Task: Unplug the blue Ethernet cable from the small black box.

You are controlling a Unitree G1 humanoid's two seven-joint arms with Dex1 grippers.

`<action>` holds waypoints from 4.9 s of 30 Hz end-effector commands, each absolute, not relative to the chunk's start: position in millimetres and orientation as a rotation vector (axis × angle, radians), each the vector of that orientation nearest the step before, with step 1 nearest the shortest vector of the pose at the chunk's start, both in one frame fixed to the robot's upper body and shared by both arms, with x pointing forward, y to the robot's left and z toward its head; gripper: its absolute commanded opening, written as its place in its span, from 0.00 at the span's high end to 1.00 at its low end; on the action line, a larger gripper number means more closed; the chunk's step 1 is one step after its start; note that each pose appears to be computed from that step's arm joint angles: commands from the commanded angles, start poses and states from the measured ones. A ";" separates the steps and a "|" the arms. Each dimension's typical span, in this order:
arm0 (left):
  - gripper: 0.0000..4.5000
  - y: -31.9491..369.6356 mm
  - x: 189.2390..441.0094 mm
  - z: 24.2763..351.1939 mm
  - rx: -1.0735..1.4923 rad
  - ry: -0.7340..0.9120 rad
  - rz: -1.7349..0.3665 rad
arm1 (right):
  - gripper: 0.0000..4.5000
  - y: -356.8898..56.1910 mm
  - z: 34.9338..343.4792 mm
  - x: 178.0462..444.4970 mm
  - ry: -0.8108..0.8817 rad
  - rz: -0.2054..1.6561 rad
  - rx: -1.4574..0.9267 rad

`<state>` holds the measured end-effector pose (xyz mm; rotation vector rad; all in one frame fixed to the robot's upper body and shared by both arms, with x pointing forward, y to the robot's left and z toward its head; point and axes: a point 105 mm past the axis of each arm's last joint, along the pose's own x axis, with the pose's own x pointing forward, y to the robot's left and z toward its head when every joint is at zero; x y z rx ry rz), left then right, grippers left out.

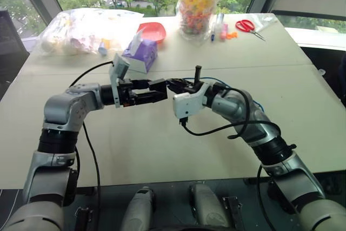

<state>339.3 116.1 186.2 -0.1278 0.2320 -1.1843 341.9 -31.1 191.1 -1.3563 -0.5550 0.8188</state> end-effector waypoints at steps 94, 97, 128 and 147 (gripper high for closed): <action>0.89 127.6 304.4 194.4 0.241 0.238 -1.501 | 0.99 -98.8 165.6 347.1 0.587 1.166 -0.210; 0.89 128.4 309.6 188.0 0.280 0.214 -1.455 | 0.99 -100.3 173.5 373.4 0.442 1.032 -0.212; 0.89 93.7 391.5 93.2 0.220 -0.043 -0.850 | 0.01 -129.4 152.2 322.5 0.305 0.474 0.005; 0.08 143.9 361.6 135.4 0.083 -0.054 -0.766 | 0.00 -140.4 149.2 304.5 0.298 0.525 -0.071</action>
